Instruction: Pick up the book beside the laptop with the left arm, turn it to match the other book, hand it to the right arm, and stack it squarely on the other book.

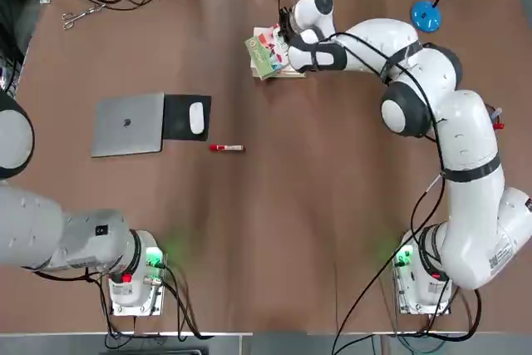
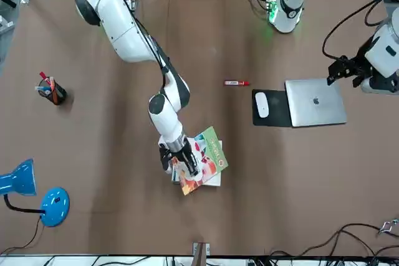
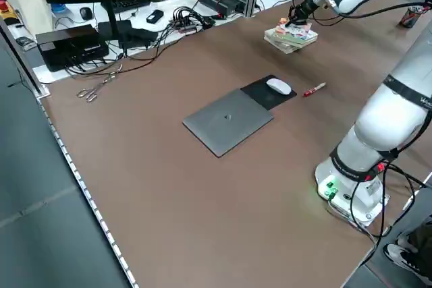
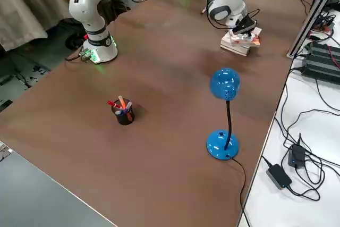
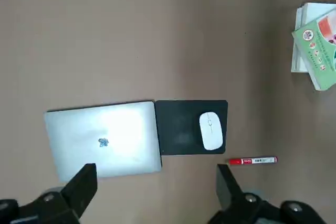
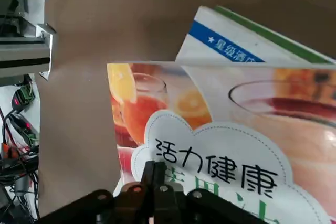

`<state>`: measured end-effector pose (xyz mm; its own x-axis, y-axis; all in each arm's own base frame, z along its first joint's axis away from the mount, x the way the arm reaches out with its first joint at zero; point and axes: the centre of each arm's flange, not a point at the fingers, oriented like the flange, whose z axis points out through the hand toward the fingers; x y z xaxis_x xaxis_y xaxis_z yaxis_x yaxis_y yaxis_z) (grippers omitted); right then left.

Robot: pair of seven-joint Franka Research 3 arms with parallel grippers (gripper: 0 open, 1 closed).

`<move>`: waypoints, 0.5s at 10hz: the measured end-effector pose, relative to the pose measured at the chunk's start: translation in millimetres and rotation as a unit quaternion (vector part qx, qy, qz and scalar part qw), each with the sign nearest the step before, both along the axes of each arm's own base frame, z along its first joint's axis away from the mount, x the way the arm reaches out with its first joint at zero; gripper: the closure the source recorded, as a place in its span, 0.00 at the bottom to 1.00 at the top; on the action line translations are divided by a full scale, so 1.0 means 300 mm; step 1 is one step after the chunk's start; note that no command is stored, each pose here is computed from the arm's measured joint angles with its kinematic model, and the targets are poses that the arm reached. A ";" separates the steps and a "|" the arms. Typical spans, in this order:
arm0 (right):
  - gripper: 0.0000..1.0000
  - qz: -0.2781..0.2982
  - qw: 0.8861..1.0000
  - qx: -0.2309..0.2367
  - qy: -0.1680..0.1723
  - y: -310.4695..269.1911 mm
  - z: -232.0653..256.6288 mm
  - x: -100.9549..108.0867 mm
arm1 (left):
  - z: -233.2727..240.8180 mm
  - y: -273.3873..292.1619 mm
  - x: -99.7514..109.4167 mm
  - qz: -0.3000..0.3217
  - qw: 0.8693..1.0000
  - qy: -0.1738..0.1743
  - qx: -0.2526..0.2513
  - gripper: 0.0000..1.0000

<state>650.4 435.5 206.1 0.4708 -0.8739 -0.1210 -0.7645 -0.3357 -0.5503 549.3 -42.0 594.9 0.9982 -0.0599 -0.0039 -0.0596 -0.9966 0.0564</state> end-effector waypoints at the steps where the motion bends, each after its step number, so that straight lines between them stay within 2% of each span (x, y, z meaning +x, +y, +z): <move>1: 1.00 -0.011 1.000 -0.005 0.001 0.003 0.003 -0.013 | 0.000 -0.019 -0.002 -0.005 1.000 0.000 0.005 0.00; 5: 1.00 -0.052 0.999 -0.004 0.014 0.006 0.009 -0.050 | -0.001 -0.009 -0.001 -0.002 1.000 0.000 0.006 0.00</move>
